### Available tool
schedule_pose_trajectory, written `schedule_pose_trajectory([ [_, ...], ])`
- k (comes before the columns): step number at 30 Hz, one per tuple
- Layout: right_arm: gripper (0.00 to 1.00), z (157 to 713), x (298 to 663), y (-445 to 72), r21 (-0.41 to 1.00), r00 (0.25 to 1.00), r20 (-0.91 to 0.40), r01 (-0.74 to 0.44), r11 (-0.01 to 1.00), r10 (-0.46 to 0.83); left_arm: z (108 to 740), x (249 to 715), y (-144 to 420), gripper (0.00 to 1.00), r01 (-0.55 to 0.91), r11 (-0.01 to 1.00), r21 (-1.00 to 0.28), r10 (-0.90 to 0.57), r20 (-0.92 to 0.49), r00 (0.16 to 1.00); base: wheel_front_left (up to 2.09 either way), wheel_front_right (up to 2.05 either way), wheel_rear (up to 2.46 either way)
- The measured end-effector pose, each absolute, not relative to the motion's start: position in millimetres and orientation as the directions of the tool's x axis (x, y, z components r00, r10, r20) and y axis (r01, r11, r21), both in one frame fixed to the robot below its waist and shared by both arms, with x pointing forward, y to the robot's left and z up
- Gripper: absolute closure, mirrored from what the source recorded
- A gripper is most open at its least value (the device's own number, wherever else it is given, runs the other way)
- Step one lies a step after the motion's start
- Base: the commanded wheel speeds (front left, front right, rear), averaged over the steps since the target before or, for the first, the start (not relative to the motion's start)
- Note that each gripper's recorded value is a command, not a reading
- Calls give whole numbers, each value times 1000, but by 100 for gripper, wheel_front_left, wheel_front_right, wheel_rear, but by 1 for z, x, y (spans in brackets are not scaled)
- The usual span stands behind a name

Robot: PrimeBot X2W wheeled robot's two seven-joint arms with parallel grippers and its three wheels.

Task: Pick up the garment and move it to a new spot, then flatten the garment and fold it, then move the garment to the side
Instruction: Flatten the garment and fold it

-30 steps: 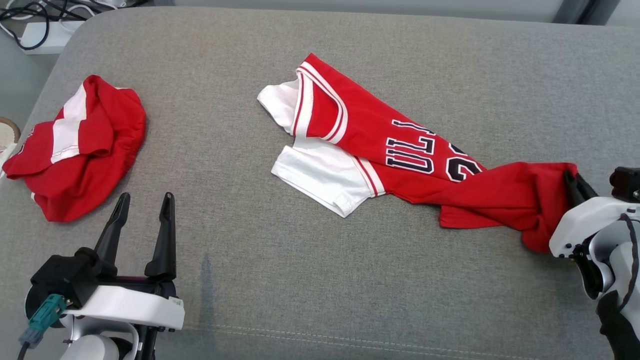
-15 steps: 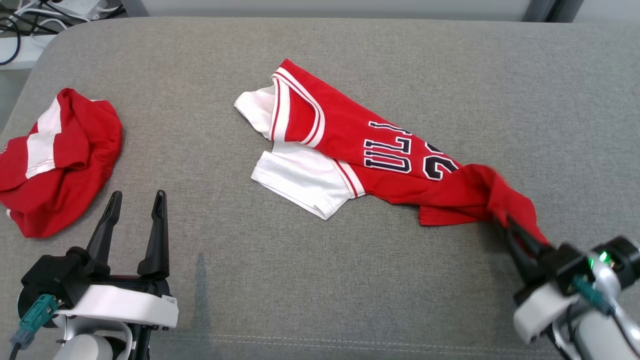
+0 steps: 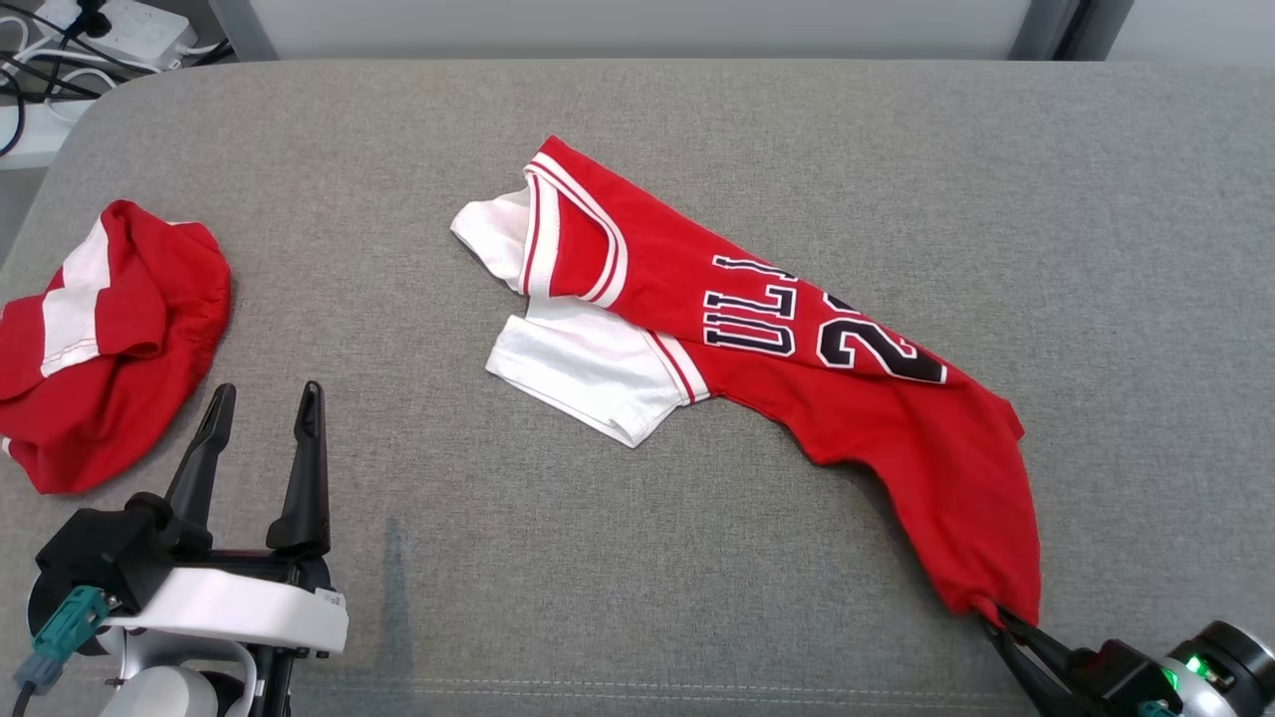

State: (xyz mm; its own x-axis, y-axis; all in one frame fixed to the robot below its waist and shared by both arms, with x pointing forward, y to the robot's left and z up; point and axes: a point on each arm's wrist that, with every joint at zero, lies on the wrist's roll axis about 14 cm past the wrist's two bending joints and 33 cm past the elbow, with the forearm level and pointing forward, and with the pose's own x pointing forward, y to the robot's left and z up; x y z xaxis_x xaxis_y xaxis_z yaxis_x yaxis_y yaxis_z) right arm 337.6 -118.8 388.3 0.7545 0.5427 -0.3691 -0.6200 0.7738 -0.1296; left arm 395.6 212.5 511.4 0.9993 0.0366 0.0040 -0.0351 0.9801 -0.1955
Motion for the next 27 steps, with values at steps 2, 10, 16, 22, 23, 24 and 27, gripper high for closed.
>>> schedule_pose_trajectory([
  [2,100,386,337,-122,-125,756,-378,-614,779,535,512,396,212,0,-34,980,-195,35,5,999,0,0,0],
  [10,0,396,342,-124,-78,777,-347,-582,809,525,514,393,212,0,-32,981,-192,33,1,999,0,0,0],
  [16,0,446,373,-145,-91,877,-177,-467,880,447,515,390,217,0,-41,985,-169,42,2,999,0,0,0],
  [22,0,497,397,-200,-34,983,19,-182,983,183,519,387,209,0,-12,989,-147,14,11,1000,0,0,0],
  [23,0,501,397,-199,-33,985,34,-169,985,171,520,387,207,0,-2,991,-135,3,11,1000,0,0,0],
  [24,0,504,397,-199,-28,986,46,-160,987,161,522,386,206,0,3,991,-133,-1,18,1000,0,0,0],
  [27,0,508,393,-198,-14,988,60,-142,990,142,526,380,204,0,15,992,-121,-12,26,1000,0,0,0],
])
